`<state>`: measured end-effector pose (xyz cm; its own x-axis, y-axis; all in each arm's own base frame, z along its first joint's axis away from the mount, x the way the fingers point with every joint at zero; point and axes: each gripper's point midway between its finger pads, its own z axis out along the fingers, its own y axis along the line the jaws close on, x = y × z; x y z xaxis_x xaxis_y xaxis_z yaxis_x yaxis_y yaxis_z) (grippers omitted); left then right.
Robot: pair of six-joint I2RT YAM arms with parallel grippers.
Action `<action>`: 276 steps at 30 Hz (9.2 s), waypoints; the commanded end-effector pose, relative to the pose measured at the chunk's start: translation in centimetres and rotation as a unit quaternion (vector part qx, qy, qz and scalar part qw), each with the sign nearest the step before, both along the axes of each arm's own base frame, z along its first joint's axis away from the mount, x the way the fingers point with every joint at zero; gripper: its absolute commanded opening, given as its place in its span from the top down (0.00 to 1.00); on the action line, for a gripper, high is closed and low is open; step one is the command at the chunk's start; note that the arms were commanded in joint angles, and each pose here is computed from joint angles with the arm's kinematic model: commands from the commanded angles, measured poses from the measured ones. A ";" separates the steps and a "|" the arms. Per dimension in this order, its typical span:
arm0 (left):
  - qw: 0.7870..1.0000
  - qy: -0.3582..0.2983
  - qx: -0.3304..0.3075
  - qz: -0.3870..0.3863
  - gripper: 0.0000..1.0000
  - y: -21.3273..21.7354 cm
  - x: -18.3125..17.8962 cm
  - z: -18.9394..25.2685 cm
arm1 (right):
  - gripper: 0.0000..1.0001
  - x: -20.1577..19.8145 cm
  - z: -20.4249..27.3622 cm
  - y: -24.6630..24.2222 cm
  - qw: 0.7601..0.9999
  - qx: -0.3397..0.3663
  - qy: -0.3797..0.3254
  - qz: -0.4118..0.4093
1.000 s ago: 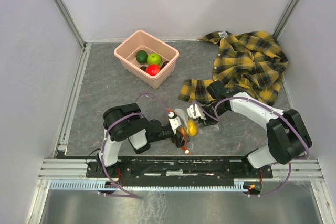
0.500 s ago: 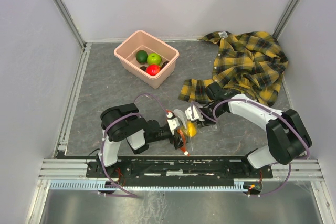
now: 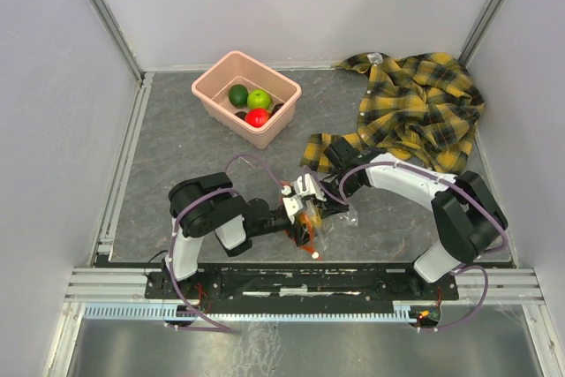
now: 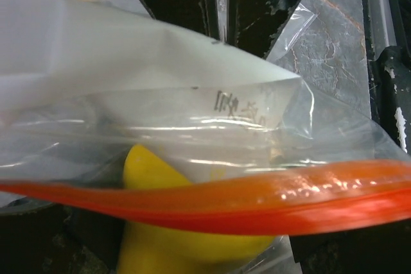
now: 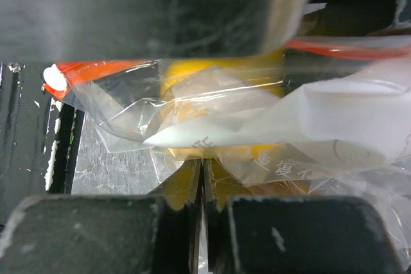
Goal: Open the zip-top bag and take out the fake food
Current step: Pick up the fake fruit from the zipper food storage bag, then place the fake fruit in the bin, then pick up the fake fruit from the zipper food storage bag.
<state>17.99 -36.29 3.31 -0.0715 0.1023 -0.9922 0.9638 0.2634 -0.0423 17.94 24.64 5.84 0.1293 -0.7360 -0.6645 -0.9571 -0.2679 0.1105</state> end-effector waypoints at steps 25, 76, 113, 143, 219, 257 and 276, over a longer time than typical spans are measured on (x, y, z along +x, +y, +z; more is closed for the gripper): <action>0.994 -0.006 -0.098 0.053 0.32 3.2 2.0 5.9 | 0.98 4.9 0.9 -5.0 0.996 -0.014 -0.074 -0.053; 0.950 0.281 0.028 0.133 0.60 6.9 0.1 7.2 | 0.98 4.8 0.8 -5.5 0.996 -0.014 -0.077 -0.052; 0.943 0.283 -0.009 0.174 0.60 10.3 3.7 18.1 | 0.98 4.8 0.7 -5.5 0.996 -0.015 -0.077 -0.052; 0.945 0.226 -0.068 0.225 0.64 12.2 12.0 25.4 | 0.97 4.5 0.5 -5.6 0.996 -0.013 -0.072 -0.046; 0.881 0.096 -0.103 0.451 0.01 20.5 30.9 29.0 | 0.96 4.2 0.5 -5.6 0.997 -0.011 -0.067 -0.039; 0.878 0.415 -0.078 0.226 0.80 13.1 1.6 12.9 | 0.95 3.2 1.6 -5.1 0.998 0.014 -0.061 -0.020; 0.864 0.454 -0.098 0.195 0.78 8.8 0.7 8.9 | 0.95 1.4 2.5 -4.5 0.998 0.047 -0.044 0.013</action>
